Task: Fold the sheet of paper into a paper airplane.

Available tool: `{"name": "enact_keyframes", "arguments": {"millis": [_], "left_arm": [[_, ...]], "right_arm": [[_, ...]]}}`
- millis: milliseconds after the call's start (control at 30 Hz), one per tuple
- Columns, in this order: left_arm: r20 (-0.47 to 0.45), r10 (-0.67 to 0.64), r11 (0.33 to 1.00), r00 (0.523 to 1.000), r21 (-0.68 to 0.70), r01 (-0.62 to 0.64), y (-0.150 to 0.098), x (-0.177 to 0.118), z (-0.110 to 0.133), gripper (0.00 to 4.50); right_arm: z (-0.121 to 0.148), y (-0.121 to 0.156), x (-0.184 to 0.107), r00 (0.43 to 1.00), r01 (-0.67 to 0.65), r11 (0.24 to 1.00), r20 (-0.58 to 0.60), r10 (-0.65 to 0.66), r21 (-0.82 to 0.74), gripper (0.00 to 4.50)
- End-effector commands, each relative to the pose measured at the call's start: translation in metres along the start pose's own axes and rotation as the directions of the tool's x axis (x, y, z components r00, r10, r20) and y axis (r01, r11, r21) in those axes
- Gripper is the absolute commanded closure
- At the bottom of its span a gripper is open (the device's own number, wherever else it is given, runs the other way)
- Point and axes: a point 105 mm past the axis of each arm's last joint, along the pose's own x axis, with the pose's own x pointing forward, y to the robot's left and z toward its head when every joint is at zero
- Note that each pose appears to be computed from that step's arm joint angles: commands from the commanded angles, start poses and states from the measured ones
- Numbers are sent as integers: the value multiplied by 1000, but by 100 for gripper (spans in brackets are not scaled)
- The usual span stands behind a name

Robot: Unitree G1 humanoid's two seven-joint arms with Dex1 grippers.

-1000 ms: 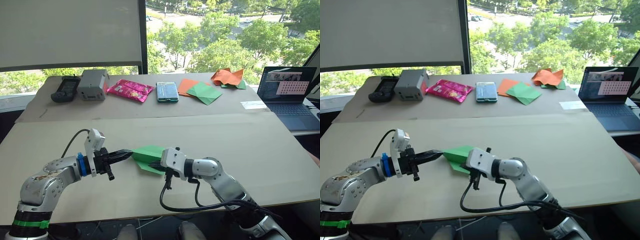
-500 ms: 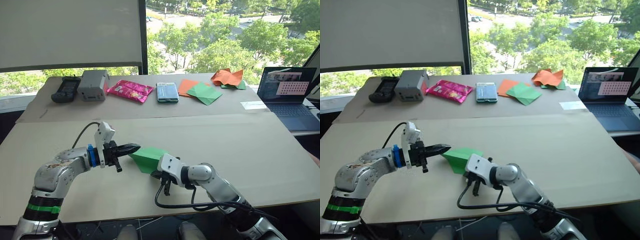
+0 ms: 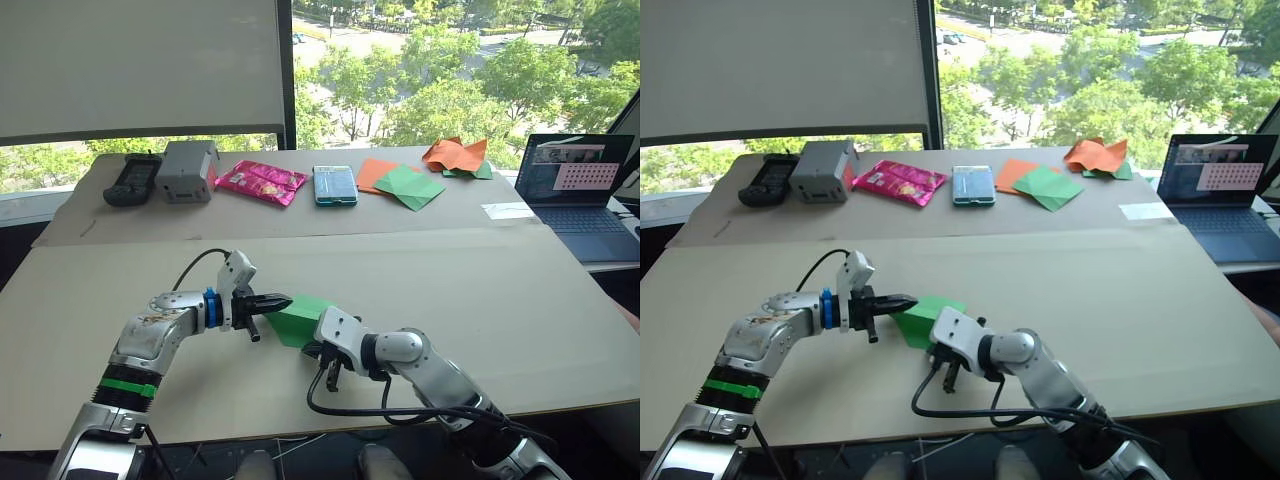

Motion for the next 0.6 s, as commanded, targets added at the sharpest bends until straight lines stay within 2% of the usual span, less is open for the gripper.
{"name": "enact_keyframes", "arguments": {"millis": [33, 467, 600], "left_arm": [[-28, -6, 999, 1000, 45, 7, -4, -5, -4, 450], [-61, -2, 1000, 998, 26, 4, -15, -10, -19, 450], [-78, 8, 1000, 997, 24, -6, -15, -10, -26, 450]], "right_arm": [[-26, 7, 2, 995, -10, 998, -98, 15, 55, 448], [-25, 6, 3, 995, -14, 999, -98, 18, 50, 448], [-16, 4, 0, 998, -13, 998, -59, 16, 58, 448]]}}
